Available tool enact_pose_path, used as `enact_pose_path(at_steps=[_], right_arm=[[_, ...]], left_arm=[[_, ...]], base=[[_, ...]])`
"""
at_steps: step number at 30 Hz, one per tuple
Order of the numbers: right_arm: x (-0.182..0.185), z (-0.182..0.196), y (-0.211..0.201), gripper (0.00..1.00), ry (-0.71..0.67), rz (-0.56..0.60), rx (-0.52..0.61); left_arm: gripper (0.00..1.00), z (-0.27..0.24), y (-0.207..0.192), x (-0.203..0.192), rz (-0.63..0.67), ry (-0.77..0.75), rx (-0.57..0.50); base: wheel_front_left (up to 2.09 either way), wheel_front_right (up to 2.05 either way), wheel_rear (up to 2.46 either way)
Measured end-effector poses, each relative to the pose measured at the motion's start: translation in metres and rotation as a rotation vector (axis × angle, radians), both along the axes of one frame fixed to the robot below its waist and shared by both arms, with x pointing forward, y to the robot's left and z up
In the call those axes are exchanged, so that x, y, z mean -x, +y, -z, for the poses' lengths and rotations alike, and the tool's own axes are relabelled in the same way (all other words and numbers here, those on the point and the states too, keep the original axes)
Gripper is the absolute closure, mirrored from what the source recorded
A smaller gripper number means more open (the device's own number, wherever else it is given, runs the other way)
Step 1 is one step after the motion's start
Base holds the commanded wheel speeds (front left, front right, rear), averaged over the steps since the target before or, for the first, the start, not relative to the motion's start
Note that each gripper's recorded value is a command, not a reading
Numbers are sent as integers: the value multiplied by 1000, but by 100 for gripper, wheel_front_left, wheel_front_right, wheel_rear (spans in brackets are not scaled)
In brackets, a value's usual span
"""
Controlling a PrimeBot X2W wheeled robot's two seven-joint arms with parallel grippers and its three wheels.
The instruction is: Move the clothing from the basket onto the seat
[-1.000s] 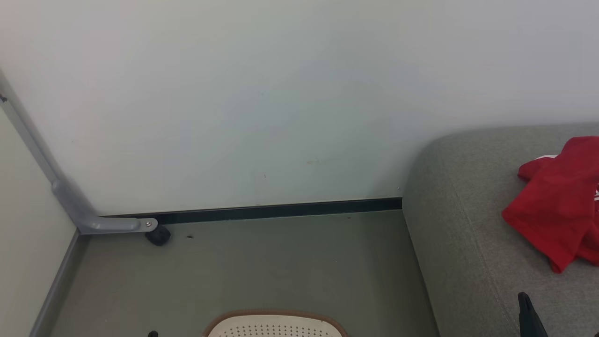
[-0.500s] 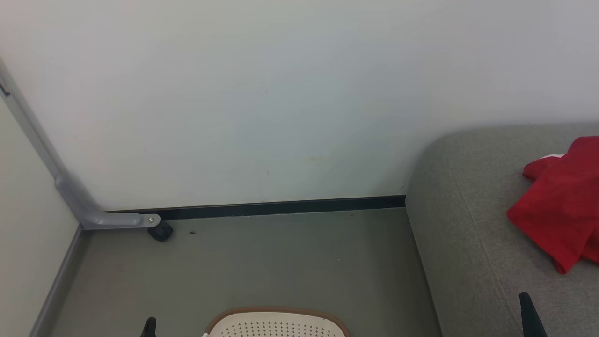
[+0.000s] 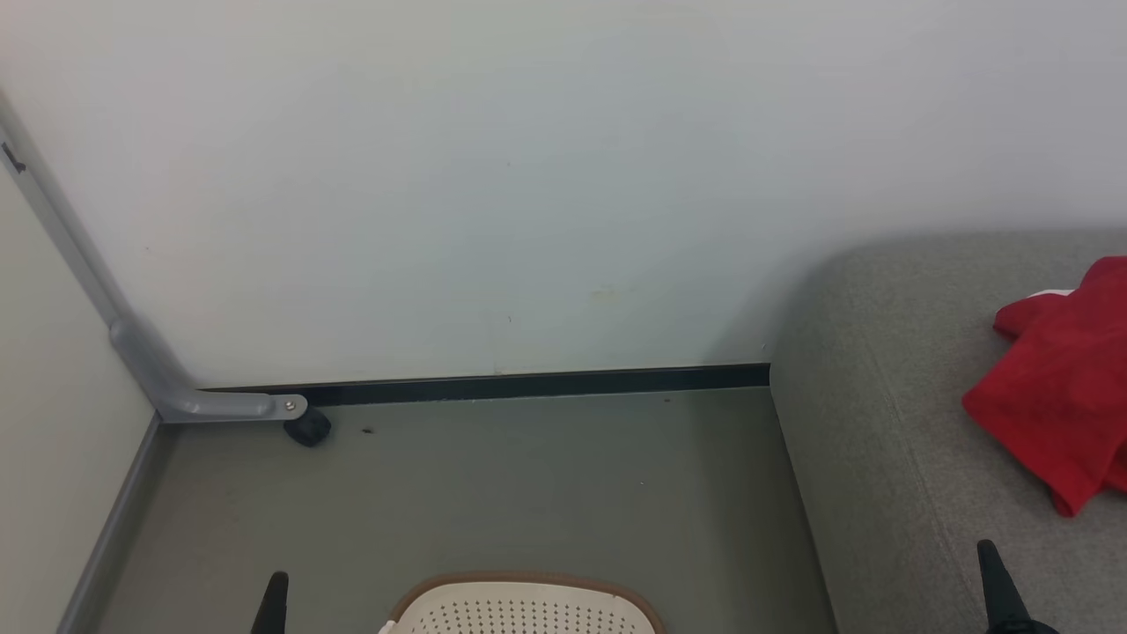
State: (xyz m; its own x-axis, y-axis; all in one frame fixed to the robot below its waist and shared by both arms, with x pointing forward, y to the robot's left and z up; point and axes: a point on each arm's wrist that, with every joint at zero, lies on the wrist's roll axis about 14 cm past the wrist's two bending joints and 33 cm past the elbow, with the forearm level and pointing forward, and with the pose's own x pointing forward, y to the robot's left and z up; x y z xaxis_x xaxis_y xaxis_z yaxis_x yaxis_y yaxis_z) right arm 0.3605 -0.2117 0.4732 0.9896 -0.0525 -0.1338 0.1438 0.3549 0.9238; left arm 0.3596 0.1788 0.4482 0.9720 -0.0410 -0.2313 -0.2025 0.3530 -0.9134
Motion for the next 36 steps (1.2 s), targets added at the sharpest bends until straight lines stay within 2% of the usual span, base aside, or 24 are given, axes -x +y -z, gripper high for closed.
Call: enact_pose_path(at_steps=[24,36], right_arm=[[-16,-2,5,100,-42,17,-359],[-16,-2,5,100,-42,17,-368]], left_arm=[[100,-22,12,-14,-77,-101,333],[100,-27,11,-18,-77,-120,357]], base=[[0,0,0],[0,0,0]])
